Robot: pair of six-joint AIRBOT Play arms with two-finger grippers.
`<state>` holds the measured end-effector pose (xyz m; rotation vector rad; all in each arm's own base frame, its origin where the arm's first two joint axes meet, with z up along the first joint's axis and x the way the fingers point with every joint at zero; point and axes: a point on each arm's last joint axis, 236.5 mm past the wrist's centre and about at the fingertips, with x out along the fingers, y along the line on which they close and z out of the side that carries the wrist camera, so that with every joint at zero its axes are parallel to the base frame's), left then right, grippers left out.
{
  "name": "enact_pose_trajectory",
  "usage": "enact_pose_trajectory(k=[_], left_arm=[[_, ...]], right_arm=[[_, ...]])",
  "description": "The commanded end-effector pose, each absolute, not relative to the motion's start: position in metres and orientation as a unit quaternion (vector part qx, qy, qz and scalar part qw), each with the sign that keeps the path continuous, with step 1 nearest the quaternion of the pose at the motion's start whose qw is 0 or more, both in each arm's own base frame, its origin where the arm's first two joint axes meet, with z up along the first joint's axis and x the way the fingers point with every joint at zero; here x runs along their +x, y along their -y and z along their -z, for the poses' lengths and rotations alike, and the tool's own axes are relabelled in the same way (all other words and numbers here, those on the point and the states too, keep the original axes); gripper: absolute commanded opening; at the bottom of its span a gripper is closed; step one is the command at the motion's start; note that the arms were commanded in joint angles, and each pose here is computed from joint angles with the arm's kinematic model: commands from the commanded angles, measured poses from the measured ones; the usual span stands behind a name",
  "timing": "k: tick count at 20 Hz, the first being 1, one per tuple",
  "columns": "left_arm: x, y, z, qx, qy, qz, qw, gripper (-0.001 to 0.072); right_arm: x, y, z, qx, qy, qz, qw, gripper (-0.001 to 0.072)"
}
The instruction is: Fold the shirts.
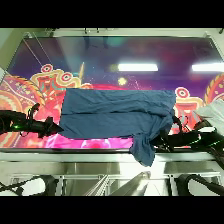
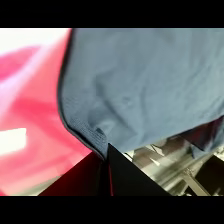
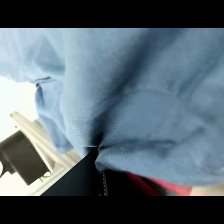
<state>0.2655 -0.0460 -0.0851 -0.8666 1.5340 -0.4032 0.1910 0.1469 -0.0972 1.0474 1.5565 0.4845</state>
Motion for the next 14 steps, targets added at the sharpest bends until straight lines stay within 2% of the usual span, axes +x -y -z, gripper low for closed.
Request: enact_pose_trajectory(k=[1, 4, 7, 11, 14], left_arm=[[0.279, 0.05, 0.043, -0.385, -0.648, 0.233, 0.614, 0.0024], [0.292, 0.031, 0.017, -0.383, -0.628, 0.227, 0.638, 0.0024], [0.297, 0.014, 0.004, -0.381, -0.608, 0.208, 0.665, 0.0024], [0.279, 0.003, 0.012, -0.365, -0.634, 0.193, 0.653, 0.0024], [0.279, 0.003, 0.012, -0.366, -0.635, 0.193, 0.652, 0.0024]], right_arm=[[0.181, -0.158, 0.072, 0.453, -0.66, -0.249, 0.545, 0.002], [0.177, -0.169, 0.028, 0.453, -0.629, -0.309, 0.551, 0.0021], [0.171, -0.161, 0.011, 0.446, -0.624, -0.291, 0.572, 0.002], [0.17, -0.127, -0.002, 0.46, -0.6, -0.24, 0.609, 0.002], [0.188, -0.106, -0.004, 0.482, -0.557, -0.195, 0.647, 0.0021]])
